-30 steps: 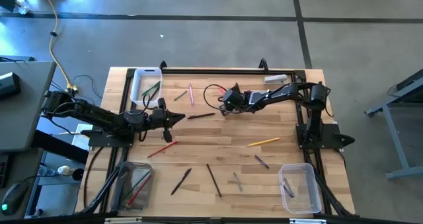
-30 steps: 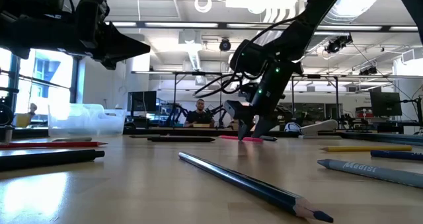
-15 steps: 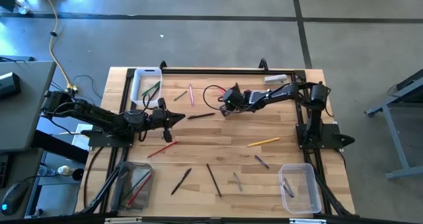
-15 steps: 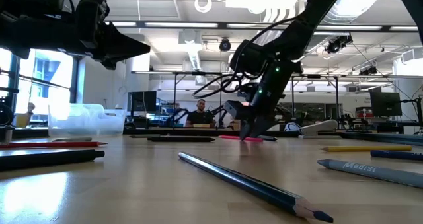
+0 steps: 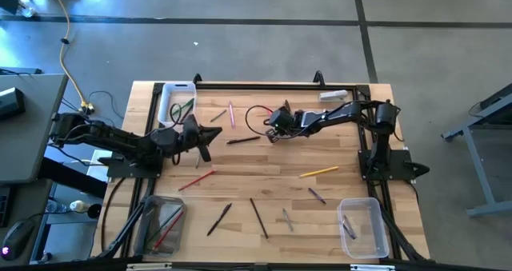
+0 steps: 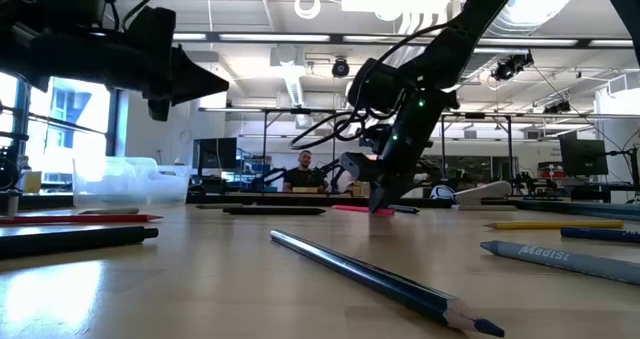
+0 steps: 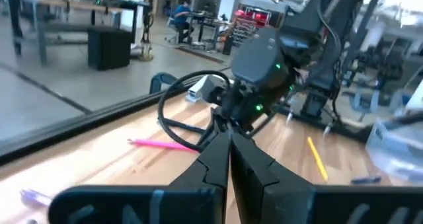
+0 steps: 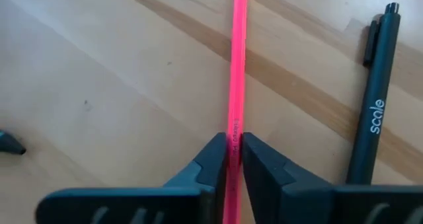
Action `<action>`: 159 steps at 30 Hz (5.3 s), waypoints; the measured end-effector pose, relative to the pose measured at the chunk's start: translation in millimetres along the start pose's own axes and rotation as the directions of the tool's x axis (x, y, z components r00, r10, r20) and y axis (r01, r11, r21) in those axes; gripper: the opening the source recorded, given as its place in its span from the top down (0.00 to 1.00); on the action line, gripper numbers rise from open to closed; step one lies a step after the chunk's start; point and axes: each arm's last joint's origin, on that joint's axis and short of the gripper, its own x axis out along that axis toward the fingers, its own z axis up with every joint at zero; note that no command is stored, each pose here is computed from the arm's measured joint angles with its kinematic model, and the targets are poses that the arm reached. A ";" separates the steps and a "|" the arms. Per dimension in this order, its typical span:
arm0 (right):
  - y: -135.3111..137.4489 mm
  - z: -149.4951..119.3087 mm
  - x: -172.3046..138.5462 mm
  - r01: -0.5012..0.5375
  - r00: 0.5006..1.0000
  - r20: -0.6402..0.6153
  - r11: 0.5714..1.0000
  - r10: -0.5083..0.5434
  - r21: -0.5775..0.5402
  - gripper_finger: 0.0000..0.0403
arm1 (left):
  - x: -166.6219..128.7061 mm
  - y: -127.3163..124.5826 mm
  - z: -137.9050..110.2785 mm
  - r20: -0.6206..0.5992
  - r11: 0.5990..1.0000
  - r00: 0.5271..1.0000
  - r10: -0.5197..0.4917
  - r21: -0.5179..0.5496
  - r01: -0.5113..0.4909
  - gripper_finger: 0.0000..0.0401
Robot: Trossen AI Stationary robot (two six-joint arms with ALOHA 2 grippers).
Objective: Sort crayons/erasers/pens/pencils in bins
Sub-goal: Put the pink pencil into the black bin
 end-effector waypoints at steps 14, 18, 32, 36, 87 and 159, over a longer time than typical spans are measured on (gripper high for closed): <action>35.7 -13.4 -29.8 -0.179 0.984 0.021 0.984 0.180 -0.020 0.99 | 5.5 13.1 0.9 -0.044 0.959 0.995 -0.092 -0.272 0.077 1.00; 50.8 -19.5 -34.5 -0.293 0.948 0.137 0.956 0.287 0.022 1.00 | 5.8 13.4 0.9 -0.053 0.944 0.990 -0.130 -0.312 0.107 1.00; 83.7 -16.8 -67.4 -0.591 0.681 0.537 0.807 0.499 0.000 1.00 | 5.6 11.9 1.8 -0.048 0.885 0.986 -0.160 -0.449 0.122 0.83; 87.6 -15.6 -73.6 -0.614 0.636 0.572 0.788 0.519 -0.032 1.00 | 5.6 12.0 1.6 -0.050 0.869 0.986 -0.159 -0.480 0.116 0.74; 7.6 -90.4 -113.5 -0.426 0.577 0.571 0.811 0.584 -0.401 1.00 | 21.3 0.0 -22.7 -0.807 0.855 0.407 0.428 0.215 -0.472 0.64; 7.4 -90.5 -113.1 -0.403 0.583 0.574 0.818 0.575 -0.411 1.00 | 13.4 -11.2 -30.3 -0.919 0.944 0.306 0.250 0.162 -0.286 0.99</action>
